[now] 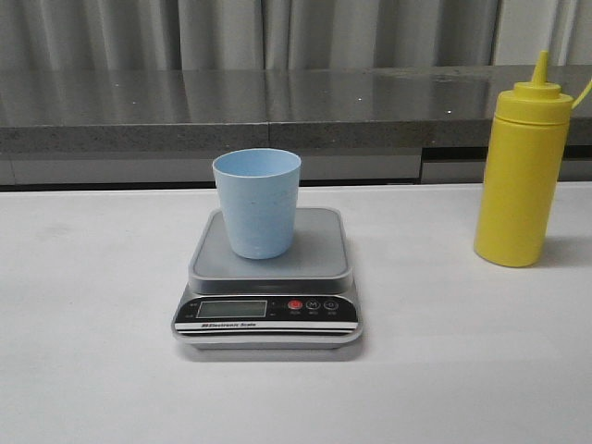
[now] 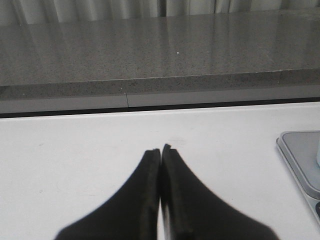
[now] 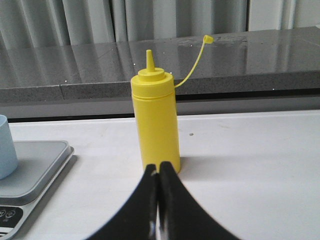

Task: Pour seasoning into cup on scale with both arms
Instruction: 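Move the right gripper to the yellow bottle and grasp it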

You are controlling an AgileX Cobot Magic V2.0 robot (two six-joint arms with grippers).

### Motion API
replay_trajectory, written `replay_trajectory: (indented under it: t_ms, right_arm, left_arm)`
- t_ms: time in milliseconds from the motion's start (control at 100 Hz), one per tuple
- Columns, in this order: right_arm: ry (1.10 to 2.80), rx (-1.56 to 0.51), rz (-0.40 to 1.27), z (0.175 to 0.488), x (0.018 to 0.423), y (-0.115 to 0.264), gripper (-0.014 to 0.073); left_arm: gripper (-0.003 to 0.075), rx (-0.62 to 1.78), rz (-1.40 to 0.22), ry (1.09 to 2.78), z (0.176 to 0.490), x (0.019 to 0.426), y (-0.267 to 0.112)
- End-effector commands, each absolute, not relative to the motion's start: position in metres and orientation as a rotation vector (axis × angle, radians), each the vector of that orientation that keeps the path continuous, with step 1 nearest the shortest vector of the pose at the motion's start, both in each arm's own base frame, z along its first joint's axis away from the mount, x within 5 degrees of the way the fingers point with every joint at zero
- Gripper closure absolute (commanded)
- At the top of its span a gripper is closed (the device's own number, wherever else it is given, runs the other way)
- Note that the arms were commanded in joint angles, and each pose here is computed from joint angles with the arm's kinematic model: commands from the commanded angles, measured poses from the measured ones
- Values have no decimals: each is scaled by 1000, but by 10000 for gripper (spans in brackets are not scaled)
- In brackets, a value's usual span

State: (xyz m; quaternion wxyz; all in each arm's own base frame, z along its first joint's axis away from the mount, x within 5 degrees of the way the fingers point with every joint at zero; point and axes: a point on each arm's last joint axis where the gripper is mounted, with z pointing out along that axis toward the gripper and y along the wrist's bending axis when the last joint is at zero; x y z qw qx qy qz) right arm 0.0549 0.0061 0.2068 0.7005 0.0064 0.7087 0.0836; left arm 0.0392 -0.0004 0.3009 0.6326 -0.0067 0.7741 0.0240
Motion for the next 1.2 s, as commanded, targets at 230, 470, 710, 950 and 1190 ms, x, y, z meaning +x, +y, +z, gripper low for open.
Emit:
replay_trajectory:
  t_ms: [230, 470, 710, 950, 1190]
  right_arm:
    - [1729, 11, 166, 246, 82, 9, 662]
    - [1782, 14, 159, 245, 122, 13, 653]
    - [1712, 15, 160, 241, 153, 16, 132]
    - [1613, 12, 163, 234, 178, 18, -53]
    - [1635, 11, 159, 208, 203, 20, -53]
  left_arm:
    - [741, -33, 50, 1680, 315, 39, 0]
    - [741, -33, 50, 1680, 315, 39, 0]
    - [741, -33, 50, 1680, 315, 39, 0]
    - [741, -33, 50, 1680, 315, 39, 0]
    - [741, -33, 50, 1680, 315, 39, 0]
